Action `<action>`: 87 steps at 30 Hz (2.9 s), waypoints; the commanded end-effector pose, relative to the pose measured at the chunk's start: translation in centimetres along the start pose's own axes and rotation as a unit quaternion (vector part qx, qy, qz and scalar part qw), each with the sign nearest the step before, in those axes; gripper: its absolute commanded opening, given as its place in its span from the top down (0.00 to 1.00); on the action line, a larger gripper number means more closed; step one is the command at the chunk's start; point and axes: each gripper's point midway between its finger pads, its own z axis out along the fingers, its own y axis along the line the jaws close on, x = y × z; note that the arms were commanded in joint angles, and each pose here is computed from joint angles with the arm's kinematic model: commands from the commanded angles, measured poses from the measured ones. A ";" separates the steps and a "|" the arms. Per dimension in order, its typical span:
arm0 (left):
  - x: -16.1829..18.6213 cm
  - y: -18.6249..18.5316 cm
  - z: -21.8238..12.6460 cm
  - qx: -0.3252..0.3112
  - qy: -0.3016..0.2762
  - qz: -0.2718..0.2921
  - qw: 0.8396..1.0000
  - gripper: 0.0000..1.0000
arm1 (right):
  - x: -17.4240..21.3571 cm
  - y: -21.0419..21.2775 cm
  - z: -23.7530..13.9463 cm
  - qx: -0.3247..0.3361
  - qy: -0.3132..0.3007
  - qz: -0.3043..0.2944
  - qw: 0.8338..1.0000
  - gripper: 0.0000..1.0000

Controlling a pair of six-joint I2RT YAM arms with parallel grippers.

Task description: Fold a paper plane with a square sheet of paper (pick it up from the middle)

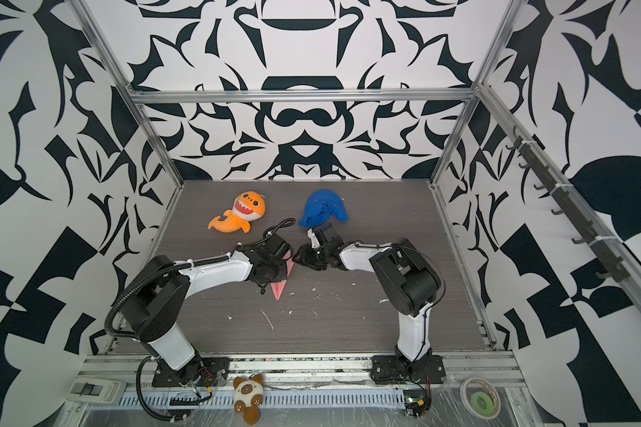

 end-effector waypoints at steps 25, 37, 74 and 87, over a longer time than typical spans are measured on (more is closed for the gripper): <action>0.8 0.3 1.0 -0.041 0.029 -0.008 0.999 0.81 | -3.0 -3.0 -5.6 0.102 -0.110 -0.026 0.988 0.53; 0.1 0.0 0.5 -0.043 0.023 -0.005 0.999 0.90 | -3.0 -2.9 -5.7 0.098 -0.110 -0.023 0.989 0.55; -4.3 -6.1 4.8 -0.055 0.069 0.051 0.995 0.84 | -4.9 -8.2 -12.7 0.146 -0.188 0.030 0.971 0.56; -7.1 -7.3 -0.9 -0.015 0.018 0.058 0.998 0.68 | -7.0 -6.3 -14.7 0.158 -0.212 0.002 0.964 0.45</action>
